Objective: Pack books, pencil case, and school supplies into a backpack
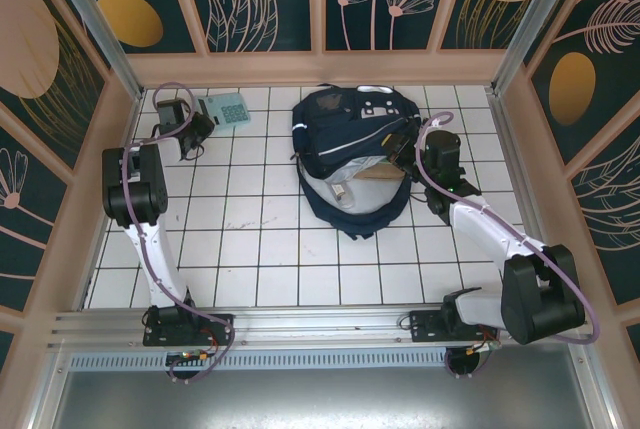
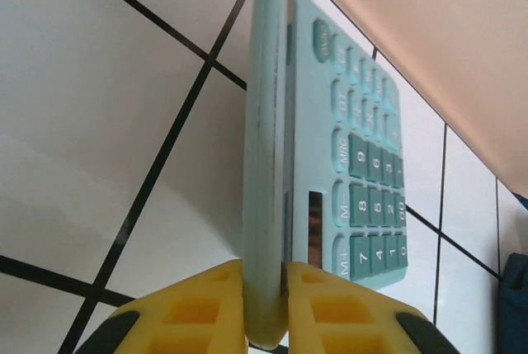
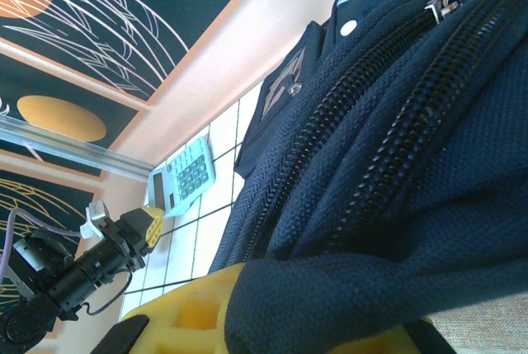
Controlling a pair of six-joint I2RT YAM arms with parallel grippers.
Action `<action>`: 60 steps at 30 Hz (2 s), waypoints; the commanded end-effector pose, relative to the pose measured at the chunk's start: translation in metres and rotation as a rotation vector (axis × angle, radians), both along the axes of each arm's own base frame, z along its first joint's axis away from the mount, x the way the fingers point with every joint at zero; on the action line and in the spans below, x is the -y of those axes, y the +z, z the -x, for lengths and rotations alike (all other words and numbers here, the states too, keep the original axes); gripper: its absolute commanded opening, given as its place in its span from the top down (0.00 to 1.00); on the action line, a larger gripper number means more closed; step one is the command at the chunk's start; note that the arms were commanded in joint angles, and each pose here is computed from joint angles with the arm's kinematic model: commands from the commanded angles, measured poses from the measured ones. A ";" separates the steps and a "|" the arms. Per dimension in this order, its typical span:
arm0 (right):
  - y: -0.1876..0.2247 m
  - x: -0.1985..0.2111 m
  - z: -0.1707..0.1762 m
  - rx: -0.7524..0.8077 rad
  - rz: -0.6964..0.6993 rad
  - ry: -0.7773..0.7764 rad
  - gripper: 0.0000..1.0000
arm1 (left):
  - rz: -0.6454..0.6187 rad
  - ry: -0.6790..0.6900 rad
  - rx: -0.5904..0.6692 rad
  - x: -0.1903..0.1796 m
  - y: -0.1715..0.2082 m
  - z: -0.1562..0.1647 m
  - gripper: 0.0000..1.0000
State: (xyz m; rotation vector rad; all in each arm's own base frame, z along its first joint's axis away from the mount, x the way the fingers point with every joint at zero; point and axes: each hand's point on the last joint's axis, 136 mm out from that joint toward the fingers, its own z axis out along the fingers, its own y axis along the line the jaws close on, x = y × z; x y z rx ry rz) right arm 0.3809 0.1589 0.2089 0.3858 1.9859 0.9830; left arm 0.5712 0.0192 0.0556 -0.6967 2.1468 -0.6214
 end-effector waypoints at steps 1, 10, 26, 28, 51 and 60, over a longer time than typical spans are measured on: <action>0.017 -0.021 0.001 0.058 -0.014 0.092 1.00 | 0.014 -0.040 0.031 0.006 0.011 -0.001 0.83; 0.018 -0.021 0.002 0.062 -0.015 0.092 1.00 | 0.142 -0.066 0.126 0.024 0.051 0.016 0.83; 0.023 -0.026 0.008 0.077 -0.025 0.106 1.00 | 0.244 -0.139 0.258 0.090 0.110 0.124 0.86; 0.023 -0.028 0.009 0.080 -0.024 0.109 1.00 | 0.258 -0.152 0.271 0.097 0.115 0.138 0.85; 0.048 -0.034 -0.009 0.116 -0.050 0.077 1.00 | 0.354 -0.349 0.270 0.204 0.121 0.286 0.88; 0.069 -0.029 -0.021 0.137 -0.059 0.022 1.00 | 0.349 -0.379 0.255 0.223 0.113 0.308 0.90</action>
